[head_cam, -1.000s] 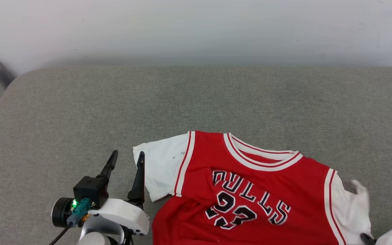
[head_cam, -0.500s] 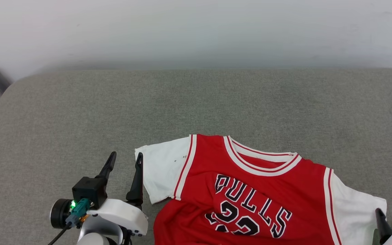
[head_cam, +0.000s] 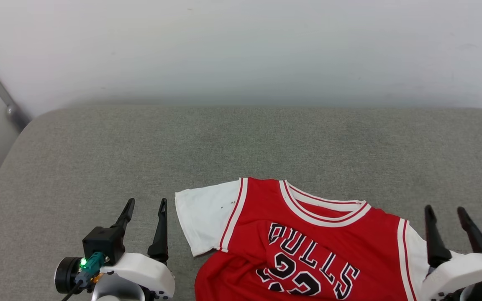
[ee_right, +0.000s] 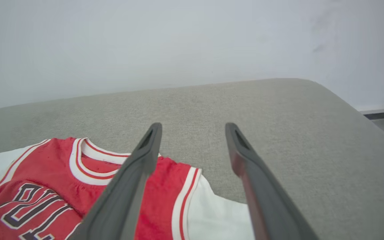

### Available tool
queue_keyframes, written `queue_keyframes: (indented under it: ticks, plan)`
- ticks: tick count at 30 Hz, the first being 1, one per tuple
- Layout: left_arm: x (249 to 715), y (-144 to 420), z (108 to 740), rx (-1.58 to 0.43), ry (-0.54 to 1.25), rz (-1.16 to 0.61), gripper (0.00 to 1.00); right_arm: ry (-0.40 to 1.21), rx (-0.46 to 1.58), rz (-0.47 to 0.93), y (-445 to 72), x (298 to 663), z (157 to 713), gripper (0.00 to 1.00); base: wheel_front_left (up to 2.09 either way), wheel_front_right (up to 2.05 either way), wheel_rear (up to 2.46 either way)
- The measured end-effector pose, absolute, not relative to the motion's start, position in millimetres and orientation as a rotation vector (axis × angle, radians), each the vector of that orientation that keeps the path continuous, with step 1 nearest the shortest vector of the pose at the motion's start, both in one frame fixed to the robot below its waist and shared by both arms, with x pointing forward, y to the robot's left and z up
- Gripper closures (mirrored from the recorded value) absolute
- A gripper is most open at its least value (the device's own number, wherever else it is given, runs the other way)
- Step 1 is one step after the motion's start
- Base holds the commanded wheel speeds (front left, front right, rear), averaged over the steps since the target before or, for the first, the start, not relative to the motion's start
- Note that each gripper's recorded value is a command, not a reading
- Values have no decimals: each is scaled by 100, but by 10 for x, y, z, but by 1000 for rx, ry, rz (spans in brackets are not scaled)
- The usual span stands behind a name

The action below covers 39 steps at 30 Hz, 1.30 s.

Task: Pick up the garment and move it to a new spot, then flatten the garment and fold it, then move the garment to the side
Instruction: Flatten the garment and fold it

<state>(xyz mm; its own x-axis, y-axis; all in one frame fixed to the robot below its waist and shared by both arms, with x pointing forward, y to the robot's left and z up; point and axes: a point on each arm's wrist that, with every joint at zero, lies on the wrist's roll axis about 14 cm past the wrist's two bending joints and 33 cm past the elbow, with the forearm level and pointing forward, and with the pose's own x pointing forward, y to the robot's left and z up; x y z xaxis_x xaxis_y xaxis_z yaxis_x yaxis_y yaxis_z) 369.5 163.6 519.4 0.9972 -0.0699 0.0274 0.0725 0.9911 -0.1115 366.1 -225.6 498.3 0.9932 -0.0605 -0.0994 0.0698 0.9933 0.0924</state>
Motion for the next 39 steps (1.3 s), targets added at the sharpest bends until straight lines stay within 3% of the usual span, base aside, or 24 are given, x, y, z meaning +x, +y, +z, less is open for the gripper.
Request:
queue_keyframes:
  ticks: [11, 20, 28, 36, 39]
  plan:
    - [3790, 1702, 5218, -103, -24, -58, 0, 34, 60, 72, -1797, 3489, 5229, 0, 0, 0, 0]
    - [4381, 1585, 5201, -108, 72, -170, 0, 34, 75, 65, -1806, 3497, 5304, 0, 0, 0, 0]
    - [4783, 1539, 4557, -56, 470, -314, 0, 80, 93, 32, -1902, 3646, 5125, 0, 0, 0, 0]
    - [4612, 1466, 3836, -12, 896, -408, 0, 115, 106, -14, -2037, 3697, 4944, 0, 0, 0, 0]
    - [4591, 1435, 3747, -2, 977, -433, 0, 129, 110, -29, -2077, 3697, 4880, 0, 0, 0, 0]
